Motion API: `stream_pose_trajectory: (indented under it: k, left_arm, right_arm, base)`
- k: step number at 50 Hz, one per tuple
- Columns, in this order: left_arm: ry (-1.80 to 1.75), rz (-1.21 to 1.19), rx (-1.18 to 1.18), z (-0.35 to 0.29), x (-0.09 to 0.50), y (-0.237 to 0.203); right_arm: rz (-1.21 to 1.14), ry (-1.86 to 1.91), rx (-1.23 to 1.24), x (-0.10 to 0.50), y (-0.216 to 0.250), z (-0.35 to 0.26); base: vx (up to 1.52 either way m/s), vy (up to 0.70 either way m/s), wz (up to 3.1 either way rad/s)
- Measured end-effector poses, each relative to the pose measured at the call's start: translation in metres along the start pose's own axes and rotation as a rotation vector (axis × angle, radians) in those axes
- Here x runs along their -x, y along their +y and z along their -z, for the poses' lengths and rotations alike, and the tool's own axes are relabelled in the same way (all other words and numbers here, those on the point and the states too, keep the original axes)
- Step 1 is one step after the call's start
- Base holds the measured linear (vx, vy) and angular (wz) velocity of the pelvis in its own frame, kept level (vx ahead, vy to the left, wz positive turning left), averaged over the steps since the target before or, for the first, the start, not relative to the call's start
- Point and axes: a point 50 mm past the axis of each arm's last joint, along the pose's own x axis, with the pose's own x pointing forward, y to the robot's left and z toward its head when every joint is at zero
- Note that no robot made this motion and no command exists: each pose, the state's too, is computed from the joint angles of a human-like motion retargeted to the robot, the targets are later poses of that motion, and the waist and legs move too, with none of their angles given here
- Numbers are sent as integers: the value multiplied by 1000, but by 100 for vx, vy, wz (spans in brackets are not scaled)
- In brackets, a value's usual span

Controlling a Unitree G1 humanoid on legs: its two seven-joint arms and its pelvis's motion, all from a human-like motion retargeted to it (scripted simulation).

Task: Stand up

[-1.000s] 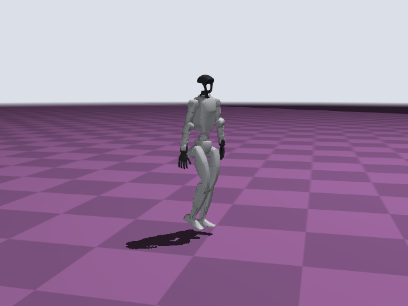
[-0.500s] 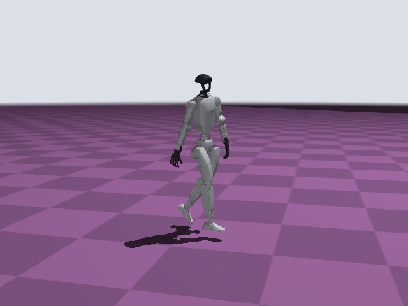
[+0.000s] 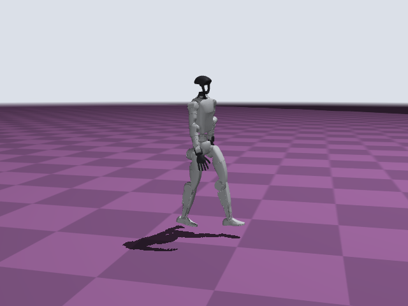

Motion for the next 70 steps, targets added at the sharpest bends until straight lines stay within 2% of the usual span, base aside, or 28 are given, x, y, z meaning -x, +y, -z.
stream_pose_trajectory:
  k: [5,9,15,23,32,38,43,50,57,62,70]
  left_arm:
    - [71,18,27,7,1,2]
    - [31,25,4,-13,-2,3]
    - [-171,0,-158,-94,-2,12]
    - [-512,-46,-306,-197,20,17]
    - [-645,-53,-431,-243,39,12]
    - [-548,8,-443,-209,22,-3]
    - [-425,15,-384,-167,10,2]
    - [-291,-4,-151,-99,0,9]
    - [-127,-21,29,-33,0,12]
    - [-59,-51,134,-1,3,13]
    - [-25,-149,325,25,11,27]
  right_arm:
    - [-62,59,-17,6,26,22]
    - [-135,203,-30,19,48,61]
    - [-186,396,-46,43,60,113]
    - [-191,541,-142,65,65,149]
    - [-205,611,-180,77,69,164]
    - [-203,609,-220,74,70,158]
    - [-169,503,-192,52,55,128]
    - [-65,281,-62,17,16,65]
    - [25,91,-74,4,-8,21]
    - [22,81,-86,4,-6,20]
    - [-117,204,-49,12,25,49]
  base:
    - [80,9,-48]
    - [76,10,-8]
    - [69,12,-24]
    - [63,7,52]
    - [80,-7,27]
    - [86,-14,65]
    - [68,-14,7]
    - [62,-10,-18]
    - [53,-2,-16]
    - [66,3,-58]
    - [84,9,-65]
